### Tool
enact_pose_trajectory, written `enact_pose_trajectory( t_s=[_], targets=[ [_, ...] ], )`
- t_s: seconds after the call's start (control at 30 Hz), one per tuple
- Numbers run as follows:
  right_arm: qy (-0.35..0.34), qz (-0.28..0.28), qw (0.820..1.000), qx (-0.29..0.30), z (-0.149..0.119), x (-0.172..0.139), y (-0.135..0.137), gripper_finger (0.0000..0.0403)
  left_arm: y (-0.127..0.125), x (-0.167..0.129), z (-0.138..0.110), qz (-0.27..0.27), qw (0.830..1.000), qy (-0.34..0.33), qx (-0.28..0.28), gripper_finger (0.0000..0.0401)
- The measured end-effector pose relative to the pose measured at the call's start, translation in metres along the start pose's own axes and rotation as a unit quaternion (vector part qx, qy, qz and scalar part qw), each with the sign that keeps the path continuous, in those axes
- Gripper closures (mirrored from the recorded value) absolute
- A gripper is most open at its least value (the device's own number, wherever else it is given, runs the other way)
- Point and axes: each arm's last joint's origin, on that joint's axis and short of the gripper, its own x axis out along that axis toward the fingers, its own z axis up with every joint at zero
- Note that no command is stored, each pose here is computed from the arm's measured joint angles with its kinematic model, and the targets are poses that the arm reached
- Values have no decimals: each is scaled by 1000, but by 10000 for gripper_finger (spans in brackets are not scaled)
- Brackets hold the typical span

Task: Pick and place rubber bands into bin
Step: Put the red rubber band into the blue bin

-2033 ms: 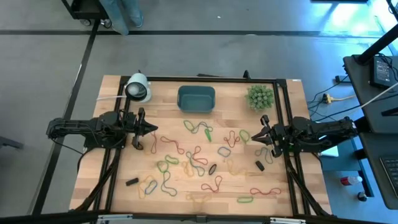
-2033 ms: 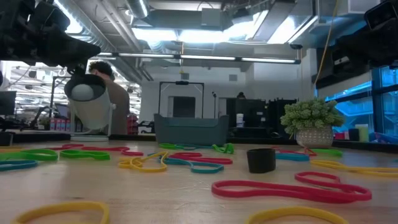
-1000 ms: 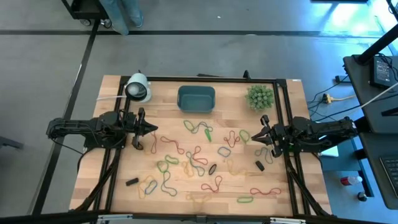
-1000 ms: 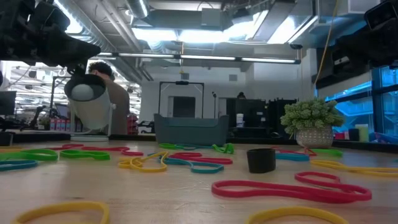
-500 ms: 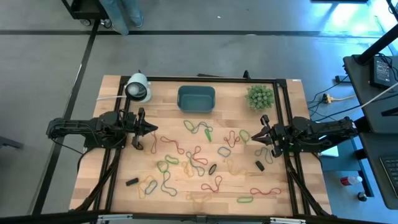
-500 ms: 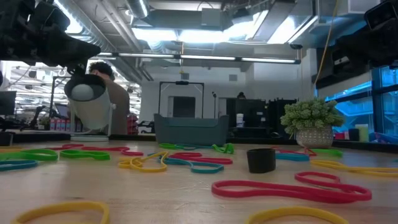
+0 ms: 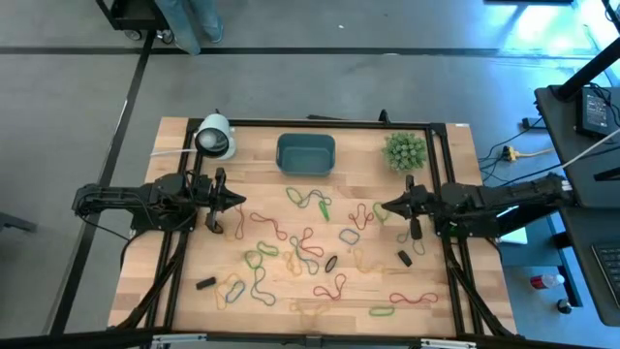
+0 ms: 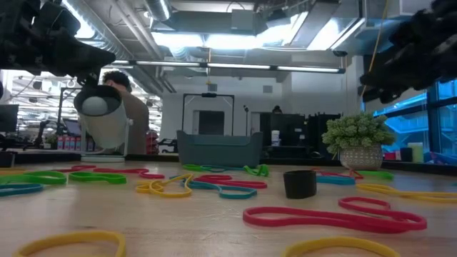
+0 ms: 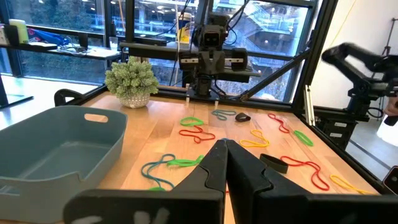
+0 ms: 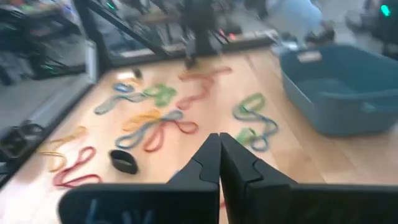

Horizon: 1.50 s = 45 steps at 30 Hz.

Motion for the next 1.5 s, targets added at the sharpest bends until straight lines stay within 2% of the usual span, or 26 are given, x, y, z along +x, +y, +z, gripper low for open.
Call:
enact_pose_trajectory(
  t_s=[0.17, 0.27, 0.33, 0.47, 0.67, 0.77, 0.97, 1.13, 1.3, 1.5],
  targets=[
    [54, -69, 996, 4, 24, 21, 4, 401, 0, 0, 0, 0, 1000, 0, 0, 400],
    [116, -93, 989, 1, 33, 35, 6, 401, 0, 0, 0, 0, 1000, 0, 0, 400],
    [153, -111, 982, 23, 39, 45, 7, 400, 0, 0, 0, 0, 1000, 0, 0, 400],
    [224, -165, 957, 87, 49, 64, 4, 399, 0, 0, 0, 0, 1000, 0, 0, 400],
    [327, -235, 903, 147, 51, 90, -2, 370, 0, 0, 0, 0, 1000, 0, 0, 400],
    [369, -227, 890, 140, 46, 103, -1, 346, 0, 0, 0, 0, 1000, 0, 0, 400],
    [449, -152, 875, 97, 30, 126, 2, 308, 0, 0, 0, 0, 1000, 0, 0, 400],
    [503, -109, 857, 32, 13, 133, 1, 304, 0, 0, 0, 0, 1000, 0, 0, 400],
    [528, -83, 845, -22, 3, 138, 0, 304, 0, 0, 0, 0, 1000, 0, 0, 400],
    [548, -66, 832, -55, -6, 142, -2, 304, 0, 0, 0, 0, 1000, 0, 0, 400]
  ],
)
